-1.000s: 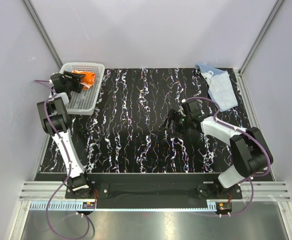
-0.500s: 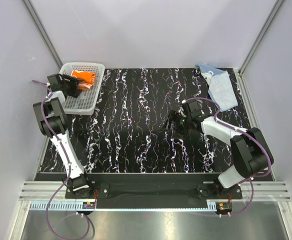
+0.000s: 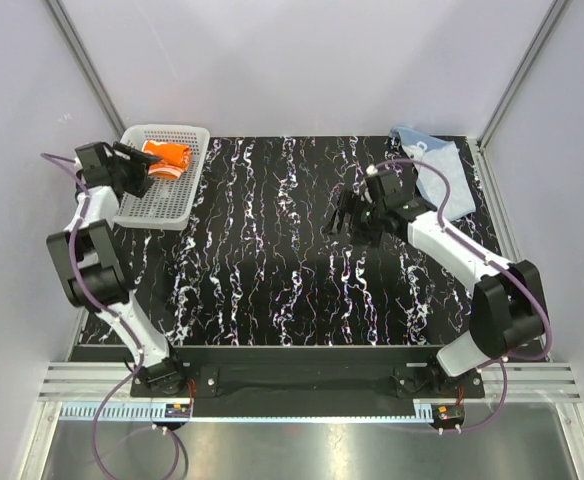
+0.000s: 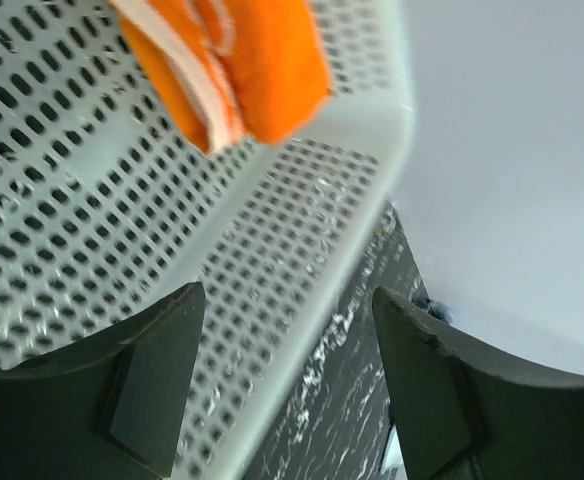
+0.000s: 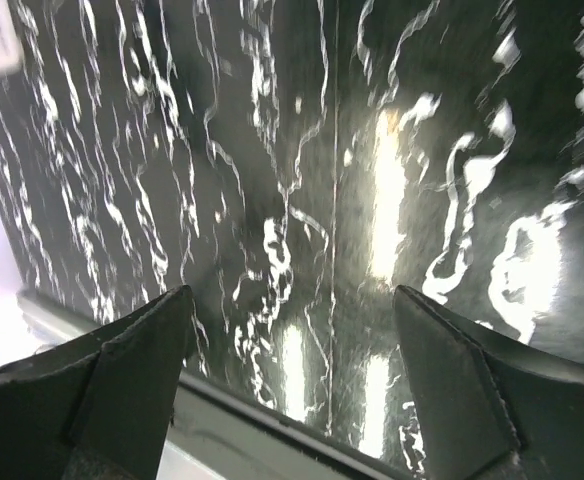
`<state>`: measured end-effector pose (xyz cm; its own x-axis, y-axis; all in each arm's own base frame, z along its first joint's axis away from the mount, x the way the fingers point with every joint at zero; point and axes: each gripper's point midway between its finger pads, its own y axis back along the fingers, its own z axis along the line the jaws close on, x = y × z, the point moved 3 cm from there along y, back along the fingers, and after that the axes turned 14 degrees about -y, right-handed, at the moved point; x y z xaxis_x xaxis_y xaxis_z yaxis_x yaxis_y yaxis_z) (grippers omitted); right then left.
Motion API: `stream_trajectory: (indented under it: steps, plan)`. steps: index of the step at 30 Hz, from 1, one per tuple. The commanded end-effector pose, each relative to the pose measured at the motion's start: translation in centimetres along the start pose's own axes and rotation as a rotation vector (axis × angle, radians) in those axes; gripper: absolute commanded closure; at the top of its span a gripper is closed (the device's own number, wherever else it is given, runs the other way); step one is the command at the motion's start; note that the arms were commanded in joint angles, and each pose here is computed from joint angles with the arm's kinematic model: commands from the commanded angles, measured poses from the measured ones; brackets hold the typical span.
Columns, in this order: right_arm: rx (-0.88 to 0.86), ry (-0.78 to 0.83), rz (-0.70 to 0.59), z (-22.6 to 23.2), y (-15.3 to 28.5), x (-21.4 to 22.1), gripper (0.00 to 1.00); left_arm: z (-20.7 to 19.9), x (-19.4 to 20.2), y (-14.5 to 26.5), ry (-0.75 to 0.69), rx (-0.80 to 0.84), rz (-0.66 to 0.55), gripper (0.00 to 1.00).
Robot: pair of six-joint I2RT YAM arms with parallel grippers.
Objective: Roll the towels
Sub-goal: Place the rolled towel into the container, then move the towel to the center of the board
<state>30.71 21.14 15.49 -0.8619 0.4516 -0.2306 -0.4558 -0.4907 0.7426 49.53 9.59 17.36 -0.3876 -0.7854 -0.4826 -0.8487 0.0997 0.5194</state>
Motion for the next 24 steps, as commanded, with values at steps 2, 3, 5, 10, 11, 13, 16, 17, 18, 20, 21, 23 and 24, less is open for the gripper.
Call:
stream_trajectory:
  steps: [2, 3, 5, 10, 11, 13, 16, 17, 18, 20, 21, 23, 24]
  plan:
    - [0.033, 0.047, -0.189, 2.3, 3.6, -5.2, 0.11, -5.2, -0.3, 7.4, -0.180, 0.171, -0.102, 0.26]
    - [0.052, 0.047, -0.200, 2.2, 3.6, -5.9, 0.11, -5.7, 0.7, 8.3, -0.194, 0.210, -0.069, 0.25]
    - [0.101, 0.034, -0.251, 2.1, 4.3, -8.2, 0.12, -6.7, 2.3, 10.6, -0.256, 0.263, -0.036, 0.25]
    - [0.245, -0.034, -0.353, -1.4, 5.2, -14.2, 0.11, -9.4, 9.8, 15.2, -0.486, 0.409, 0.113, 0.22]
    - [0.267, -0.032, -0.351, -1.6, 4.9, -14.5, 0.11, -10.3, 10.7, 15.8, -0.530, 0.409, 0.104, 0.20]
    - [0.343, -0.088, -0.391, -4.0, 5.9, -17.2, 0.12, -11.7, 14.7, 16.4, -0.671, 0.436, 0.132, 0.19]
    - [0.423, -0.179, -0.403, -8.2, 5.9, -20.1, 0.13, -11.2, 17.0, 16.0, -0.789, 0.352, 0.168, 0.19]
    - [0.441, -0.197, -0.416, -9.1, 6.2, -21.0, 0.13, -11.2, 17.9, 16.0, -0.816, 0.342, 0.193, 0.19]
    - [0.470, -0.221, -0.402, -10.5, 5.5, -21.5, 0.13, -10.7, 17.7, 16.0, -0.834, 0.286, 0.200, 0.19]
    - [0.536, -0.233, -0.424, -12.5, 5.1, -23.3, 0.14, -10.4, 17.9, 16.0, -0.845, 0.258, 0.208, 0.19]
    - [0.565, -0.226, -0.428, -13.0, 4.8, -23.8, 0.14, -10.1, 17.7, 15.9, -0.836, 0.230, 0.201, 0.19]
    - [0.597, -0.194, -0.445, -12.8, 4.7, -25.6, 0.14, -9.9, 18.0, 16.0, -0.833, 0.233, 0.205, 0.19]
    - [0.635, -0.195, -0.413, -14.1, 3.0, -25.9, 0.15, -10.0, 18.1, 16.0, -0.831, 0.242, 0.210, 0.19]
